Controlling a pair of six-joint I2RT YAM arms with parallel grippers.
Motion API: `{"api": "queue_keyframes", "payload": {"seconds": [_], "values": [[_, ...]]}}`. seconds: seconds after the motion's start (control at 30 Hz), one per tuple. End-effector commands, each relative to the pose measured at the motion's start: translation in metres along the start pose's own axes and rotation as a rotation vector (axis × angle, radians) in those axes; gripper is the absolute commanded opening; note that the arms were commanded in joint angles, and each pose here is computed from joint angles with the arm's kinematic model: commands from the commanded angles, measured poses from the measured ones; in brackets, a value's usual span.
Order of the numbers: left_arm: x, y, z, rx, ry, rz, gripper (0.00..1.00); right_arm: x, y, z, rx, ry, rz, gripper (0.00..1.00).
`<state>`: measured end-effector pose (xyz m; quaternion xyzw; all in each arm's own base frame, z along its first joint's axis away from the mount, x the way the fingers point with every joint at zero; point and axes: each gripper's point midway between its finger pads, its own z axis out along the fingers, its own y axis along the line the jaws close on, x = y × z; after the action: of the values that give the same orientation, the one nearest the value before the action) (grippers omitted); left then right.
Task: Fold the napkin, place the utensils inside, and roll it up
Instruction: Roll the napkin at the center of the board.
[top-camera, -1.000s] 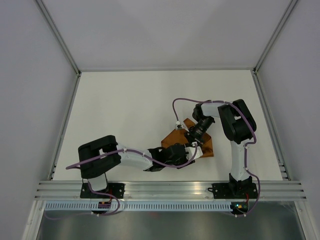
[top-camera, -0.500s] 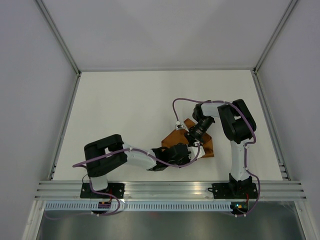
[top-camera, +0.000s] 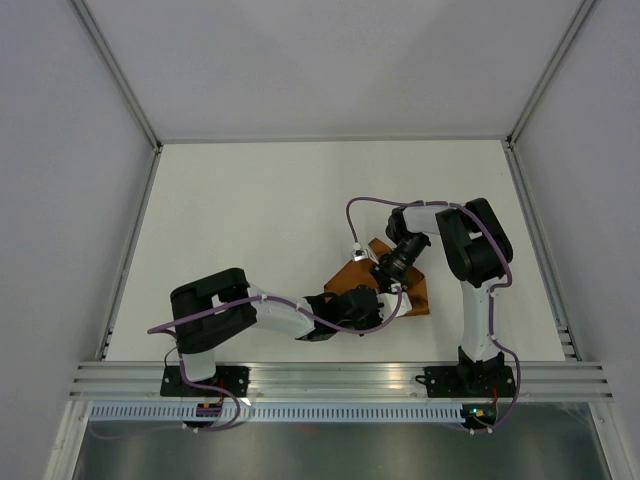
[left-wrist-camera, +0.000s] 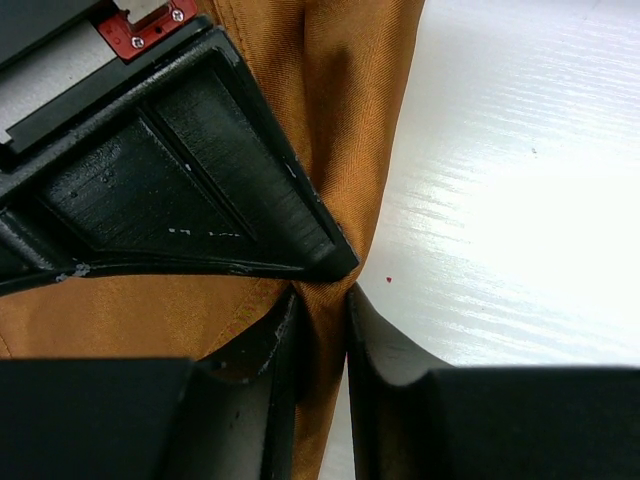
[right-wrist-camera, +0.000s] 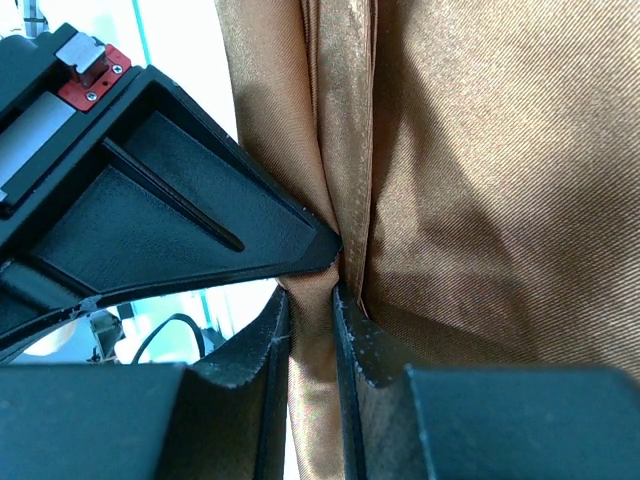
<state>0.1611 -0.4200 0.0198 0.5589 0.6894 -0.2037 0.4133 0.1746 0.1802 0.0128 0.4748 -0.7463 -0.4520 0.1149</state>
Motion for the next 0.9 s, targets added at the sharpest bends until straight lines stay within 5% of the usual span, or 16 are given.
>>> {"api": "queue_keyframes", "payload": {"seconds": [0.0,0.23,0.5,0.87], "values": [[0.001,-0.021,0.008,0.097,-0.002,-0.015,0.02,-0.004,-0.057,-0.007,0.215,0.041,-0.186,0.25],[0.005,-0.034,0.009,0.184,-0.005,-0.057,0.02,-0.031,-0.031,-0.039,0.245,-0.079,-0.192,0.46],[0.008,-0.029,0.005,0.211,-0.033,-0.118,0.02,-0.055,-0.022,-0.101,0.372,-0.264,-0.152,0.48],[0.023,-0.003,0.002,0.318,-0.051,-0.382,0.02,-0.032,-0.026,-0.177,0.585,-0.438,-0.137,0.48]]}}
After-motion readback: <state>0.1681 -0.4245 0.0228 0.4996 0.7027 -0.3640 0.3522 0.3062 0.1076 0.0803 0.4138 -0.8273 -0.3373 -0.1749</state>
